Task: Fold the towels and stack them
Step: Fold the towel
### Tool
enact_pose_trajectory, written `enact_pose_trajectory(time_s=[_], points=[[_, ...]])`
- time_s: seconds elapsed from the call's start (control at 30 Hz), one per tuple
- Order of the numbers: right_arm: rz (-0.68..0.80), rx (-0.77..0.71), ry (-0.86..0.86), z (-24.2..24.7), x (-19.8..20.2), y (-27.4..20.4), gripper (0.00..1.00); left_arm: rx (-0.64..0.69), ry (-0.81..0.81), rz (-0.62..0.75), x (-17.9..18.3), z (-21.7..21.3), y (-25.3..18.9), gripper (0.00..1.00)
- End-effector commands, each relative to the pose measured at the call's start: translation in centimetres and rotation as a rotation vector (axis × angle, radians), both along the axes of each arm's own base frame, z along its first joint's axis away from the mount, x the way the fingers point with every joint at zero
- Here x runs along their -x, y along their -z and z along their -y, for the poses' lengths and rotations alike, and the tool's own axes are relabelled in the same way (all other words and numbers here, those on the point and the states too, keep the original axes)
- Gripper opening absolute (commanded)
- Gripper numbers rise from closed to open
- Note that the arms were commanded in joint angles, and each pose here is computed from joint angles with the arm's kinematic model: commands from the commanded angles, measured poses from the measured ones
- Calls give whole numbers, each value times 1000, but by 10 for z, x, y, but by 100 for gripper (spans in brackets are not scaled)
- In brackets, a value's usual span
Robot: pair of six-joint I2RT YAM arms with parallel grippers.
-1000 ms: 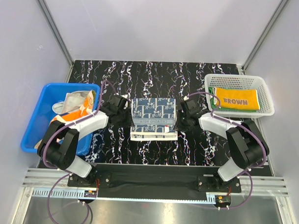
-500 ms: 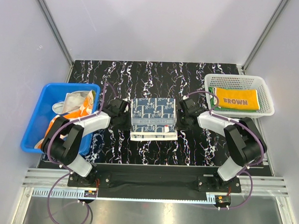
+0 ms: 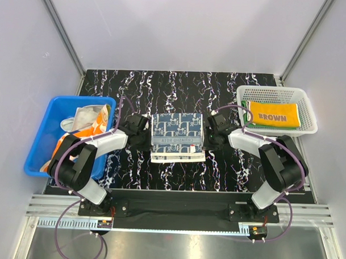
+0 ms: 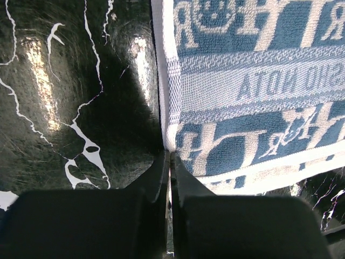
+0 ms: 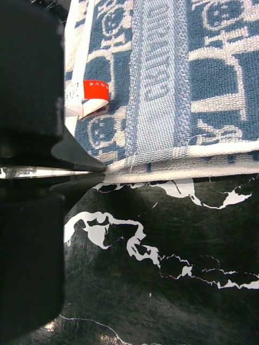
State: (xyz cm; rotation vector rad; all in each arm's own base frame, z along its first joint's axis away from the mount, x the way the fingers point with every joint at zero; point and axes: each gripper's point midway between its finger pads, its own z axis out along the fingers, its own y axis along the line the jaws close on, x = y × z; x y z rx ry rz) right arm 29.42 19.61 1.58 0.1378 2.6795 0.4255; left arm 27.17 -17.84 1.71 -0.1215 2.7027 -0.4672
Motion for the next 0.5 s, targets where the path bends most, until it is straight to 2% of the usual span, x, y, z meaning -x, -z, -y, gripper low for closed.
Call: enact_pose_trajectory(time_s=[0.0,0.03,0.27,0.47], points=[[33,-4,-7,-2,-5,-14,3,-3,6,34,-7,1,-10,0],[42,-10,-11,-4,-7,-18,0,3,12,35,-7,3,-13,0],[49,-20,-16,-5,-7,-31,0,10,10,57,-9,5,-40,0],[58,-25,-31,-7,-9,-37,0,14,23,43,-7,8,-46,0]])
